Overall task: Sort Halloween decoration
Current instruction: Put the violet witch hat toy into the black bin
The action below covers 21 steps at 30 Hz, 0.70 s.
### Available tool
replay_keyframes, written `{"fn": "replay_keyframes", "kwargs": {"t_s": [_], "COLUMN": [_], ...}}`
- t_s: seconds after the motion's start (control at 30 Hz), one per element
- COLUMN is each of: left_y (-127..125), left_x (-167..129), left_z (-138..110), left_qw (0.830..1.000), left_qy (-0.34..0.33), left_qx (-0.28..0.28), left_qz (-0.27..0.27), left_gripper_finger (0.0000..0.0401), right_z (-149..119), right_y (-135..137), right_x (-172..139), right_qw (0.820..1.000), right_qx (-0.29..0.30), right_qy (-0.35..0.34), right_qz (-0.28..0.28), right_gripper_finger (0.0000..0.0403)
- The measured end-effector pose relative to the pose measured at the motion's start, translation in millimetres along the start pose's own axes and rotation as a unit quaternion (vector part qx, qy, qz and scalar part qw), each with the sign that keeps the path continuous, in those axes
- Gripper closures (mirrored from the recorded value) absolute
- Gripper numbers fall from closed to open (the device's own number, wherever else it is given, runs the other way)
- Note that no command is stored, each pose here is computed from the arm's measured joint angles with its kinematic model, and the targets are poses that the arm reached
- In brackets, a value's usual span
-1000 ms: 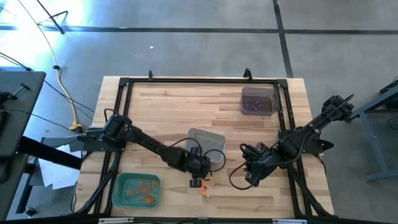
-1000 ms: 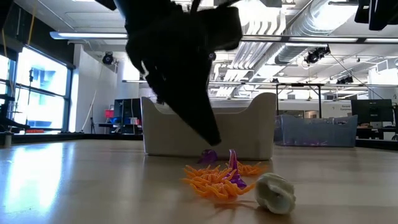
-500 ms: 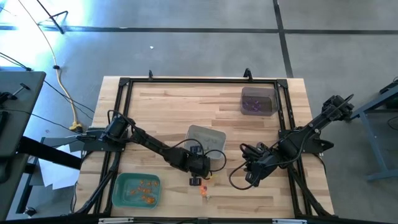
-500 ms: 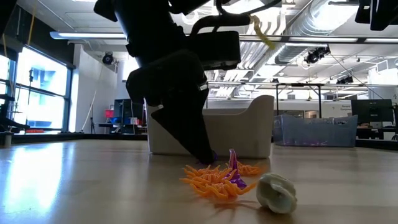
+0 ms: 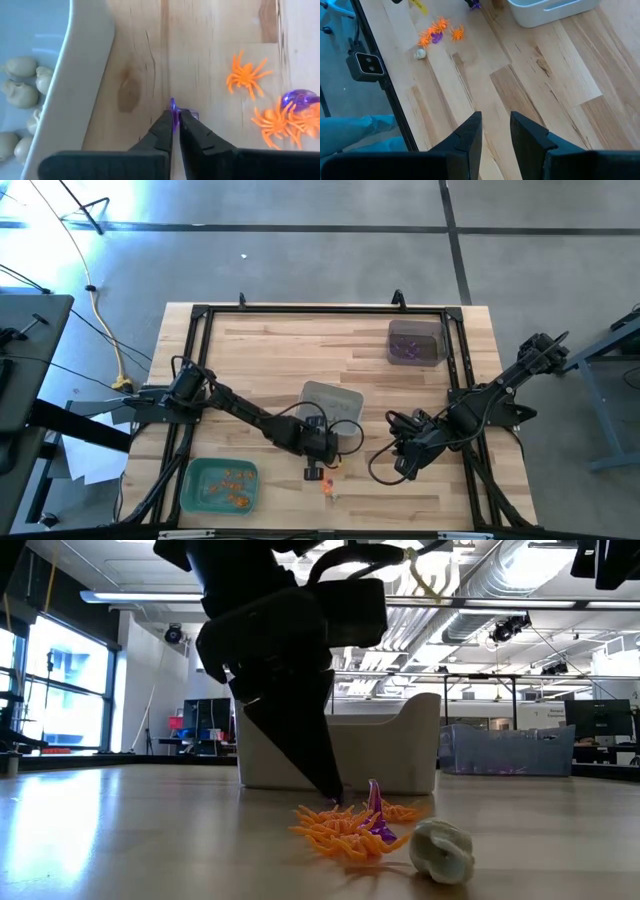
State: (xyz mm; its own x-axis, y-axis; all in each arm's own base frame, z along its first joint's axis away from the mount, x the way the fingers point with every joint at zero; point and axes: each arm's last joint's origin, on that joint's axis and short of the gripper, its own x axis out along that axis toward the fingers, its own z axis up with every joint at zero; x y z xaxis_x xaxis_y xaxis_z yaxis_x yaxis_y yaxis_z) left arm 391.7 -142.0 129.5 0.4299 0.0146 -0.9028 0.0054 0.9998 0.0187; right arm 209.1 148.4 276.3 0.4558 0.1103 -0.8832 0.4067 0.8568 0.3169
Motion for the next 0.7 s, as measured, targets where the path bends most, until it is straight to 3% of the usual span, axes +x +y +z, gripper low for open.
{"fn": "replay_keyframes", "kwargs": {"t_s": [0.7], "left_y": [2], "left_x": [-18], "left_z": [0], "left_qw": [1.000], "left_qy": [0.004], "left_qx": [-0.025], "left_qz": [0.000], "left_gripper_finger": [0.0401], "right_z": [0], "right_y": [0], "right_x": [0], "right_qw": [1.000], "right_qx": [0.000], "right_qy": [0.000], "right_qz": [0.000], "right_gripper_finger": [0.0309]}}
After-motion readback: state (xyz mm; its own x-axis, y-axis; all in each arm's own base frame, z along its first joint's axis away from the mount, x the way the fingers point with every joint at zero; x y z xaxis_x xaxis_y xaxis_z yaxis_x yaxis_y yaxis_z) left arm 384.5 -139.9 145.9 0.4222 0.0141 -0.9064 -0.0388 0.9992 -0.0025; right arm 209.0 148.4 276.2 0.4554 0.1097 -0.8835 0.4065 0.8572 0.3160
